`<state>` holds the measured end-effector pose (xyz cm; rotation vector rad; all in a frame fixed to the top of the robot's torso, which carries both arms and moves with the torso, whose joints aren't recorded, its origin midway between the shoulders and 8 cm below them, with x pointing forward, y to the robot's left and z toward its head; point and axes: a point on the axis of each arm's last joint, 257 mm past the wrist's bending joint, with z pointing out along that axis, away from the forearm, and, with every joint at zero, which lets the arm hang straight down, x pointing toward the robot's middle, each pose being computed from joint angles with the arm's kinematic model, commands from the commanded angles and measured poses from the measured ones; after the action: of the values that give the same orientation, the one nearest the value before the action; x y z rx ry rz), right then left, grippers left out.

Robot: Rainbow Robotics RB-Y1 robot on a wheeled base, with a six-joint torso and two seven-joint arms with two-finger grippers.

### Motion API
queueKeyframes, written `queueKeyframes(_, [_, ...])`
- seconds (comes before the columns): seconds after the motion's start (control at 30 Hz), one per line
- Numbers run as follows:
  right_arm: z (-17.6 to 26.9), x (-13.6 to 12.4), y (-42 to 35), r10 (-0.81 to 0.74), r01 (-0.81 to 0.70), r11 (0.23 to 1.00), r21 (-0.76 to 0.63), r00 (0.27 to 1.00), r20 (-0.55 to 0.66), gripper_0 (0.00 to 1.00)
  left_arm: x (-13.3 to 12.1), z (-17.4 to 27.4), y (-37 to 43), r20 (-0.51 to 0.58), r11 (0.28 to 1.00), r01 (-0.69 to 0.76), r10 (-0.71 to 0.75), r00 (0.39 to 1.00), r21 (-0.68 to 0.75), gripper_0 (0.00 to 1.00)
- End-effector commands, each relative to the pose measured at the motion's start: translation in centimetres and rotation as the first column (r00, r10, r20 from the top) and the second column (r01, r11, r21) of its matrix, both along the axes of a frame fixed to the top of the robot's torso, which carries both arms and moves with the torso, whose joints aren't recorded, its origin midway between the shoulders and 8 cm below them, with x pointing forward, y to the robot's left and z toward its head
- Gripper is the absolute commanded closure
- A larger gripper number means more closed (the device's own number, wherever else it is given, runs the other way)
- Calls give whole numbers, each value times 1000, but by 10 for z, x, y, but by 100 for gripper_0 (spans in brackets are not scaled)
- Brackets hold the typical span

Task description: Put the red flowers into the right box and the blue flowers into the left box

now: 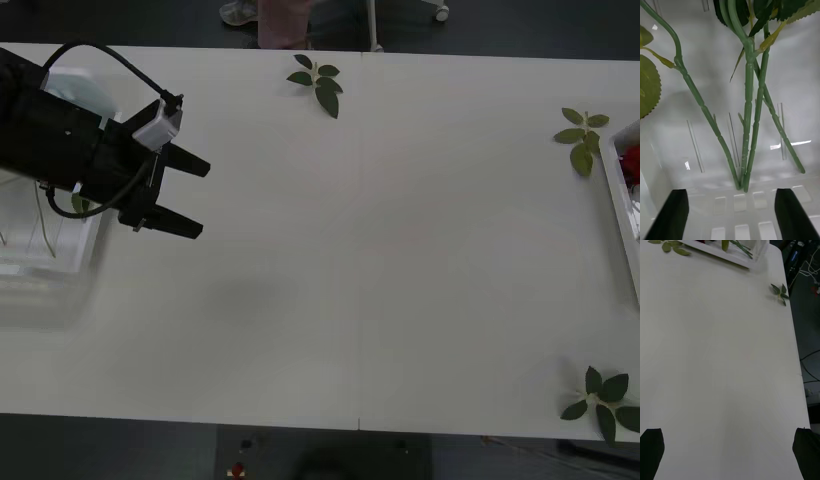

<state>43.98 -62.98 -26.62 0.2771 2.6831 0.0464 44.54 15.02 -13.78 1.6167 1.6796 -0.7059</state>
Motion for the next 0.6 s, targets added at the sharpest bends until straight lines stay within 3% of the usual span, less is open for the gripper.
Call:
queueKeyframes(0.03, [4, -12, -10, 9, -10, 1000, -11, 1000, -15, 0, -15, -1, 0, -23, 999, 42, -42, 999, -3, 0])
queueKeyframes(0.23, [29, -4, 9, 82, -82, 996, 47, 997, 15, 0, -32, 8, -7, -52, 994, 101, -103, 993, -47, 0])
queueKeyframes(0.6, [173, 22, 55, 450, -443, 890, -105, 892, 45, 0, -38, 11, -21, -13, 991, 101, -103, 995, -90, 0])
